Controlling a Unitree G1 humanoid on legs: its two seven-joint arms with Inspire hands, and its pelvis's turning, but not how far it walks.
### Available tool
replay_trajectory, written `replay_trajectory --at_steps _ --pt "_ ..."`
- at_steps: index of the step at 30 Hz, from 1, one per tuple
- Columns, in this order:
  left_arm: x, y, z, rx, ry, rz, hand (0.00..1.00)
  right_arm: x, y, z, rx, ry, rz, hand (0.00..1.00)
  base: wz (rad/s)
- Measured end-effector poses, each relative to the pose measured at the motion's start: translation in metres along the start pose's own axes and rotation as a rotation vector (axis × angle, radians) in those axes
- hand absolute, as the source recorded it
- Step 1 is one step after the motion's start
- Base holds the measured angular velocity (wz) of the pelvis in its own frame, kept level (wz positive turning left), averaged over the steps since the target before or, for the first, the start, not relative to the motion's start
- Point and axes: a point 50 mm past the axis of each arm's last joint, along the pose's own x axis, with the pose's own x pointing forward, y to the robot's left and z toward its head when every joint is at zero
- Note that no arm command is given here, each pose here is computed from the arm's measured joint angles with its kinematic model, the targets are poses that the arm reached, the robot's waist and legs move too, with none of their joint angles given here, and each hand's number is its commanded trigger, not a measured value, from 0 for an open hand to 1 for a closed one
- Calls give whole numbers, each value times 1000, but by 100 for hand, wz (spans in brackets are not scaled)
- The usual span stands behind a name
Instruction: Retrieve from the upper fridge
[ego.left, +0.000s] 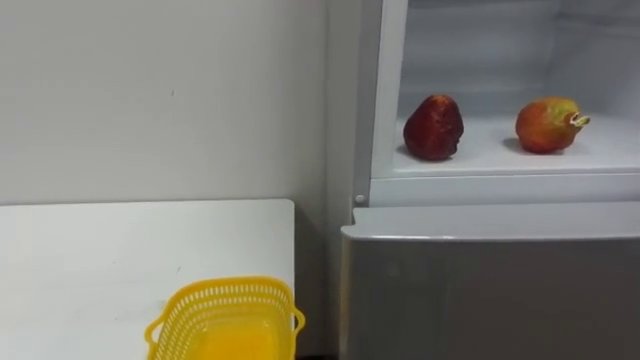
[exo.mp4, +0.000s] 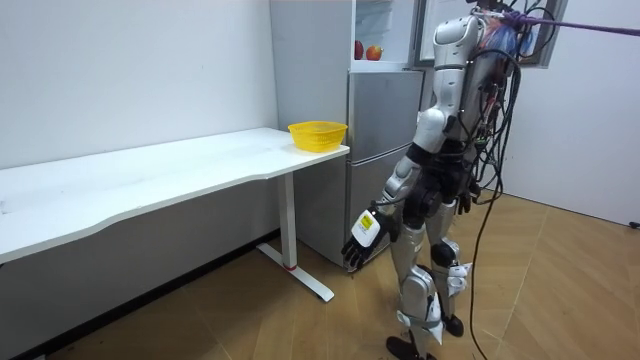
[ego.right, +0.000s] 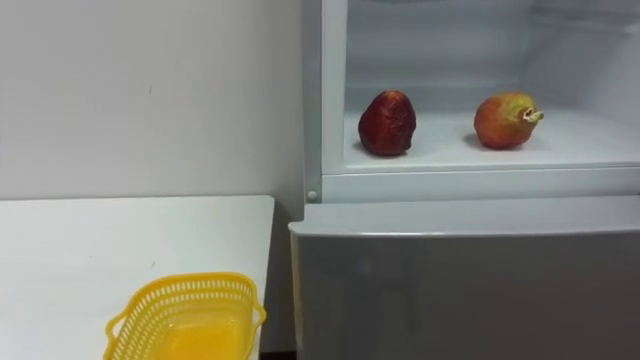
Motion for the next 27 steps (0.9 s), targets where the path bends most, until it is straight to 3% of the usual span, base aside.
replay_trajectory --at_steps 10,18,24,27 --pt "-2 -3 -14 23 54 -16 0 0 2 2 21 5 -2 0 2" --pt "-4 -6 -24 43 99 -31 0 0 3 0 129 10 -55 0 1" --pt "-2 -5 -13 45 61 -19 0 -2 -10 10 394 -50 -203 0 -6" --pt "-1 -2 -2 30 14 6 0 -8 -27 29 550 -177 -292 0 -13"
